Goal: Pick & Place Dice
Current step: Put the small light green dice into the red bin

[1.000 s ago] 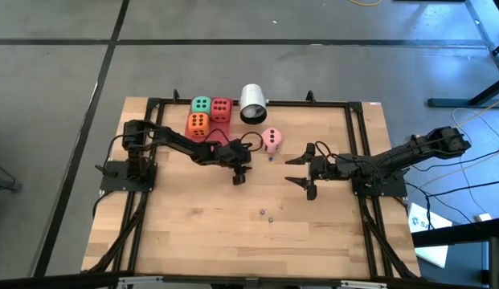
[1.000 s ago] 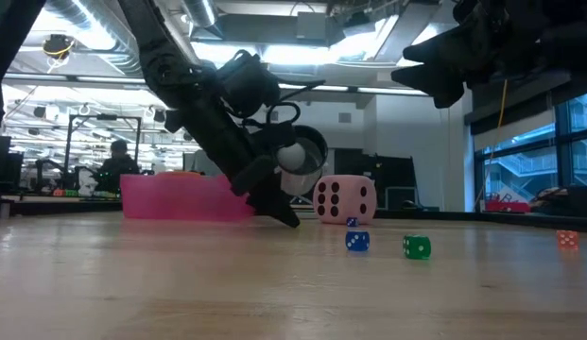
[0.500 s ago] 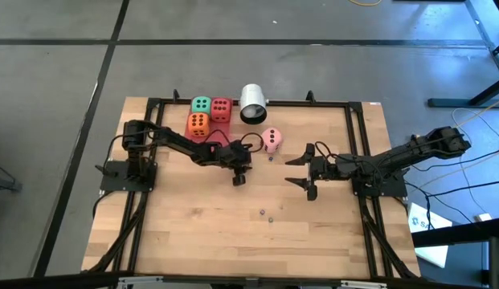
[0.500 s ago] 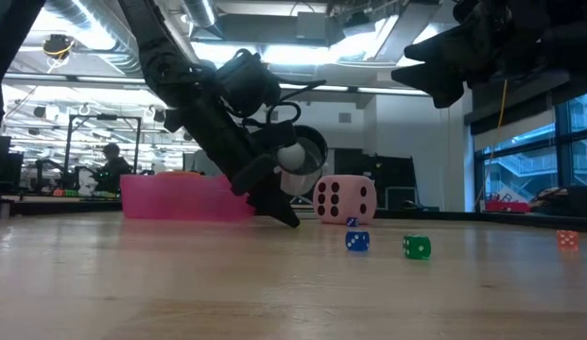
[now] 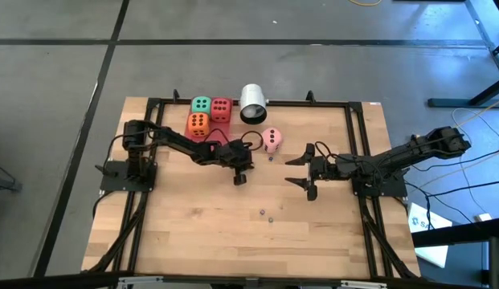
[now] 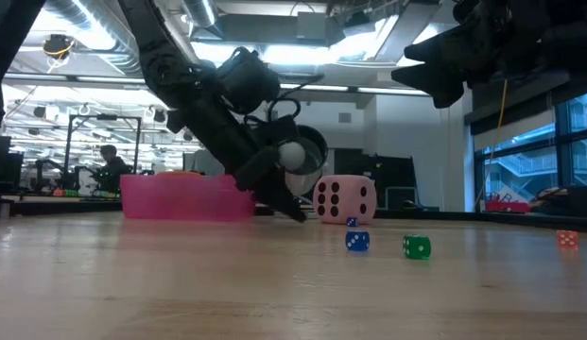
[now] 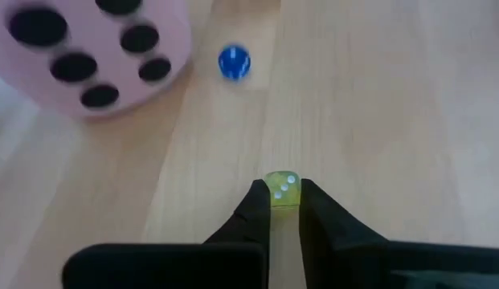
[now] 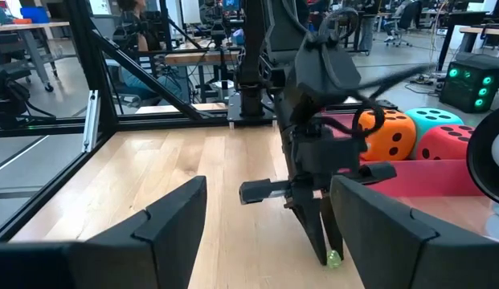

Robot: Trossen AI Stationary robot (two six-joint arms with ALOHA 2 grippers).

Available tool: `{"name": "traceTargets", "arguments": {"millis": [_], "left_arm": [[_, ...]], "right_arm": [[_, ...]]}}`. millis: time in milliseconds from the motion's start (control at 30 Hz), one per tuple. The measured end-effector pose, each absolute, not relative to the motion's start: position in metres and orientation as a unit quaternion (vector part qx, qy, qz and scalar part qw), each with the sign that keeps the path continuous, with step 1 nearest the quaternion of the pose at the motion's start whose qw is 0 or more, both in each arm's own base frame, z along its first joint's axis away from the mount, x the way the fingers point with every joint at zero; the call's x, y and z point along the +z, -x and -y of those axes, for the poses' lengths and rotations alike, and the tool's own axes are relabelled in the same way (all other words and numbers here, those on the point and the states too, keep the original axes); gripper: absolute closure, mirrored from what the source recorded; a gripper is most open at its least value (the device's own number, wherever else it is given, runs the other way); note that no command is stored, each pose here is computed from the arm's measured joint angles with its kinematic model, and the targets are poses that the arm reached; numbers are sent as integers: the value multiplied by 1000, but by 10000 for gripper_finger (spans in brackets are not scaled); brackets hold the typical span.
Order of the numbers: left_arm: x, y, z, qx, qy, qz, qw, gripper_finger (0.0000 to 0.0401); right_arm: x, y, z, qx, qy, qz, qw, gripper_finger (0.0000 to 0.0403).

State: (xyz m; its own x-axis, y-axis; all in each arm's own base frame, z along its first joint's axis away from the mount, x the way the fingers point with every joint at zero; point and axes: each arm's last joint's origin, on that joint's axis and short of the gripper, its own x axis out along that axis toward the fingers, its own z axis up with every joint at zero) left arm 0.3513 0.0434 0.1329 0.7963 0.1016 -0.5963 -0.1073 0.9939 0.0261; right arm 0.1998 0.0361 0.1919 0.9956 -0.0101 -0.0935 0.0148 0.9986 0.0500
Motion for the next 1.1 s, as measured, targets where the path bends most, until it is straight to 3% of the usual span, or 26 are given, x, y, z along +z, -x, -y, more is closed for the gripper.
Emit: {"name": "traceTargets", "arguments": {"millis": [633,1100], "left_arm": [[243,-317,-24,34,-10,-180,983,387],[253,-269,-2,6,-11,-107,994,388]], "right_arm": [[194,-200,-36,-6,-28,-33,999,138],[196,-200,-36,-11,-56,-26,998,138]]}}
